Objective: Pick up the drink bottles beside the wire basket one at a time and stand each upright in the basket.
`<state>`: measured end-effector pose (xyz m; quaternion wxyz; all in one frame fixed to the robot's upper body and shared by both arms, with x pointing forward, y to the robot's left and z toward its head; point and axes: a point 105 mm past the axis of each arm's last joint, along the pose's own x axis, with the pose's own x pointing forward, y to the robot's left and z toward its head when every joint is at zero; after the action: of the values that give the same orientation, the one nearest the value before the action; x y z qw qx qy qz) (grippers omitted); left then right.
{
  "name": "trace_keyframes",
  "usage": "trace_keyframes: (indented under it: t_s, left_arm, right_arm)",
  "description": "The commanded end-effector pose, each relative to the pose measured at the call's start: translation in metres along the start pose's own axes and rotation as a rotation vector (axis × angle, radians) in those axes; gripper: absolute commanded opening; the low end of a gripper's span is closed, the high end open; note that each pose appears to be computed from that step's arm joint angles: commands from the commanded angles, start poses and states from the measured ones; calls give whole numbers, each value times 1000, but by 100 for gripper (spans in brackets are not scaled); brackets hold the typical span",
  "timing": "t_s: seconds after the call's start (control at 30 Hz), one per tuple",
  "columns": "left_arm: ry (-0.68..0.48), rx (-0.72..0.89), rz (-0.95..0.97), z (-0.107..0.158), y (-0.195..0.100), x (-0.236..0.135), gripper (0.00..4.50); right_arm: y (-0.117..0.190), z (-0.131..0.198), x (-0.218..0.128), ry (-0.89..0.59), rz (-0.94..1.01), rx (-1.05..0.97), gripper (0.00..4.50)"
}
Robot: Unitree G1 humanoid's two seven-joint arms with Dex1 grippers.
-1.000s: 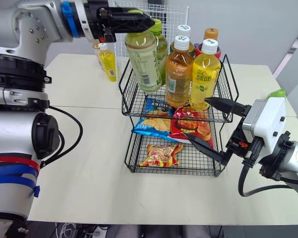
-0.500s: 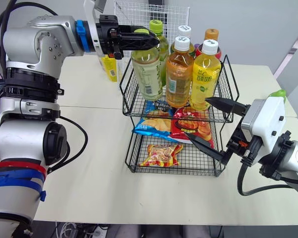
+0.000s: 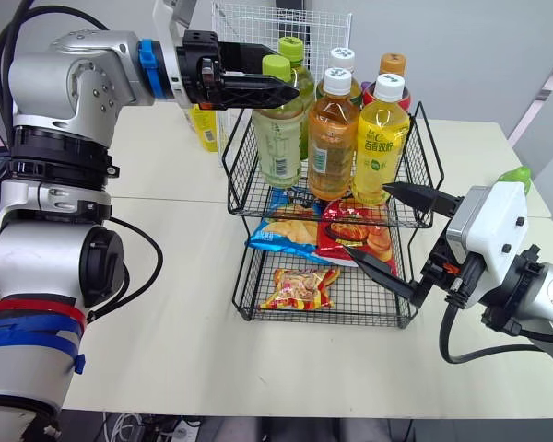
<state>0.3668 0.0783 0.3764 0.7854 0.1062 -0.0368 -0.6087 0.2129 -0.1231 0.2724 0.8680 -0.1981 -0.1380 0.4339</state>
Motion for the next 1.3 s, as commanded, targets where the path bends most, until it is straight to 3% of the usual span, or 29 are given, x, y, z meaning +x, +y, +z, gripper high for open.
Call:
trace_keyframes:
  t_s: [0.03, 0.37, 0.5, 0.6, 0.7, 0.83, 0.93, 1.03, 1.2, 1.3]
  left_arm:
    - [-49, 104, 13, 31, -10, -7, 446]
    - [-49, 148, 116, 46, -19, -59, 446]
    - [-79, 194, 406, 43, 11, -105, 446]
    - [-92, 227, 561, 29, 27, -128, 446]
    - [-1, 295, 731, -9, 45, -151, 446]
    - [-24, 239, 917, -50, 56, -183, 446]
    - [70, 191, 1085, -119, 55, -196, 446]
    - [101, 147, 1135, -163, 45, -197, 446]
    - [33, -6, 1272, -207, 36, -200, 446]
    - [27, -32, 1299, -218, 33, -201, 446]
  right_arm:
    - [-2, 12, -3, -30, -9, -63, 450]
    - [-37, 38, -23, -45, -49, -83, 450]
    - [-74, 55, -40, -76, -181, -126, 450]
    - [-90, 45, -47, -42, -240, -134, 450]
    - [-111, 36, -54, -65, -343, -127, 450]
    - [-134, 17, -69, -64, -481, -120, 450]
    - [-149, -44, -81, 102, -589, -170, 450]
    - [-154, -91, -91, 181, -686, -173, 450]
    - [-150, -161, -107, 279, -866, -151, 450]
    - [-144, -181, -109, 306, -908, -158, 450]
